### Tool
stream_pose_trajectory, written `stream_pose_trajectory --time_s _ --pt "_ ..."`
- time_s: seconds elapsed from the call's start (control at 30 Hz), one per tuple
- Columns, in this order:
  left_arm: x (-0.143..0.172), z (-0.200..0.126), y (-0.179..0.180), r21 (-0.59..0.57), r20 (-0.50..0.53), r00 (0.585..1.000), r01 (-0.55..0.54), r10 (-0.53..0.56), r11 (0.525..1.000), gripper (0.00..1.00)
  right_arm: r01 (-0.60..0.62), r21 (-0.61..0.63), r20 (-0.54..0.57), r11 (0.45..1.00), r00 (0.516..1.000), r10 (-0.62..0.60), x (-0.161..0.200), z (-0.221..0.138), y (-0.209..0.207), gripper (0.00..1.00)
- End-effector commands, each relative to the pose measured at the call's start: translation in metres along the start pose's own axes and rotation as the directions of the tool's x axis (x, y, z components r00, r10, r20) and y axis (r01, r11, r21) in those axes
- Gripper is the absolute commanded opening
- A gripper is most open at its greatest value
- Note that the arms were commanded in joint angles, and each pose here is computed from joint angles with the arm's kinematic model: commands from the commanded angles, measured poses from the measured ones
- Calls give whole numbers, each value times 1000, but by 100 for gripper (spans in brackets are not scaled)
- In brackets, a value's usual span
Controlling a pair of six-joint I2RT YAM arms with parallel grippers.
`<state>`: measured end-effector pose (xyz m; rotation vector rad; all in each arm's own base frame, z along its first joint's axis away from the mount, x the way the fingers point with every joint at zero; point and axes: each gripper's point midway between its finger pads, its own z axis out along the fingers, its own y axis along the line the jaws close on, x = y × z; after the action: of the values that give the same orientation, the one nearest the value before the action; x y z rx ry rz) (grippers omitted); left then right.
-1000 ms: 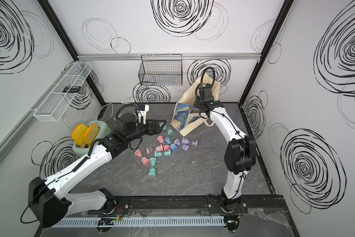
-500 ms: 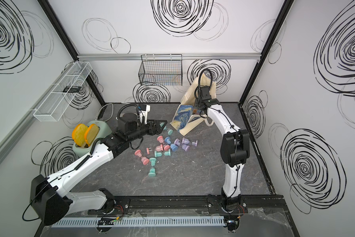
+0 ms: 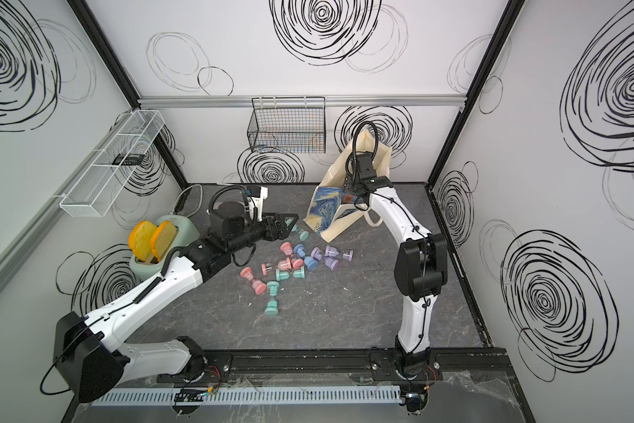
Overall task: Put the hourglass into the canvas bag
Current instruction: Place the hourglass in the canvas bag.
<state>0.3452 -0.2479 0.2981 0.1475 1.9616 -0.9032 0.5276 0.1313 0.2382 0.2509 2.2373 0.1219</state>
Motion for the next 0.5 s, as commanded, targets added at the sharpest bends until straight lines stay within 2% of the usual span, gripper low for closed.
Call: stream_pose_trajectory --time_s 0.0,0.13,0.27,0.47 --pt "-12 -10 -1 36 62 998 22 -24 999 96 4 -92 104 996 995 5 -30 -46 18 80" --pt "-3 -14 3 67 47 997 63 -66 996 96 -3 -133 116 991 993 18 -36 -63 20 84" --pt "3 -24 5 84 79 994 73 -80 994 96 5 -80 120 997 993 5 -43 -81 11 88" --pt "14 -29 11 73 61 992 102 -107 992 96 59 -85 136 995 990 -47 -41 -114 15 93"
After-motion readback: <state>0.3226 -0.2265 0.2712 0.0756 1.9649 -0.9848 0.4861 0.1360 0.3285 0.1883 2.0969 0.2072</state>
